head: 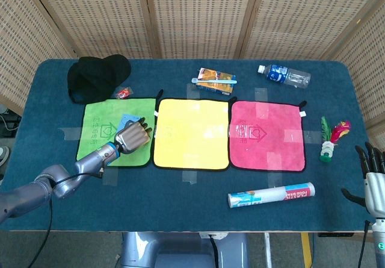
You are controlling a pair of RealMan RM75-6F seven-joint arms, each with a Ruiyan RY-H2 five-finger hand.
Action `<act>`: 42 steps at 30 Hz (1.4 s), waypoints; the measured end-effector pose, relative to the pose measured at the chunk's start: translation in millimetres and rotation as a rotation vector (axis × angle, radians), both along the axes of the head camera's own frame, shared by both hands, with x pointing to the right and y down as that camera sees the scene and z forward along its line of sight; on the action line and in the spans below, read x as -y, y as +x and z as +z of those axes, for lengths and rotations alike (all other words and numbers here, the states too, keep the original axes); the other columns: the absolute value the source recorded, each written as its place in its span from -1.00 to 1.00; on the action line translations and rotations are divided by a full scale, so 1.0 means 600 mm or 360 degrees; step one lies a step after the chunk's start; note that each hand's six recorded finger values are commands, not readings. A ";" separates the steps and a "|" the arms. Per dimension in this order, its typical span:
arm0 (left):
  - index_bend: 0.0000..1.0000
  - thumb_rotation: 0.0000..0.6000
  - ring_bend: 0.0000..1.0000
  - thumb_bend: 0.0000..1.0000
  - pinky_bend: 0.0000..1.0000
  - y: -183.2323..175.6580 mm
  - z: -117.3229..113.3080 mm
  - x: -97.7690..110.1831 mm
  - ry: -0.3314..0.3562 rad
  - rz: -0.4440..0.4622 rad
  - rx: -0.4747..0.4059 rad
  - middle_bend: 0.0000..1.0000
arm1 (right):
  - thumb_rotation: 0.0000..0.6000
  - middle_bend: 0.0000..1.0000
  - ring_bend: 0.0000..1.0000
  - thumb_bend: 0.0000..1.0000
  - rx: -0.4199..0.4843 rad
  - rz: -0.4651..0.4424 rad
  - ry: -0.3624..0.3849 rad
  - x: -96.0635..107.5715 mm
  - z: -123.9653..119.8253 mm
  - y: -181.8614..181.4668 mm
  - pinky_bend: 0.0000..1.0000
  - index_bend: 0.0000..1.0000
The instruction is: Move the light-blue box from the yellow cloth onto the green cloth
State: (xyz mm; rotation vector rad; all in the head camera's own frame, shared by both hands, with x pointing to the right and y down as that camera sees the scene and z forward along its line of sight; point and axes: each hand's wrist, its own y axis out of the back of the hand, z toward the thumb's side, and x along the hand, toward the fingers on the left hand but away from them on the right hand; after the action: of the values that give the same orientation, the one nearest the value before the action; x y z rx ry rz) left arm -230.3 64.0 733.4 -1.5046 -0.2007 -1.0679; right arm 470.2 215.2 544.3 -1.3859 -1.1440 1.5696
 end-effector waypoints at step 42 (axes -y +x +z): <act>-1.00 1.00 -1.00 -1.00 -1.00 -0.284 -0.230 -0.008 0.0276 -0.1339 -0.0943 -1.00 | 1.00 -1.00 -1.00 -1.00 0.0051 -0.0041 0.0002 -0.004 -0.005 -0.015 -1.00 -1.00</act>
State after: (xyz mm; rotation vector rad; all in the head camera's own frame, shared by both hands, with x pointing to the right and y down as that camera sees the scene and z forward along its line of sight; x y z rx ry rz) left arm -400.7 68.6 595.5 -1.7050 0.9892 -1.1660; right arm 461.3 217.9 541.4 -1.4241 -1.1412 1.5334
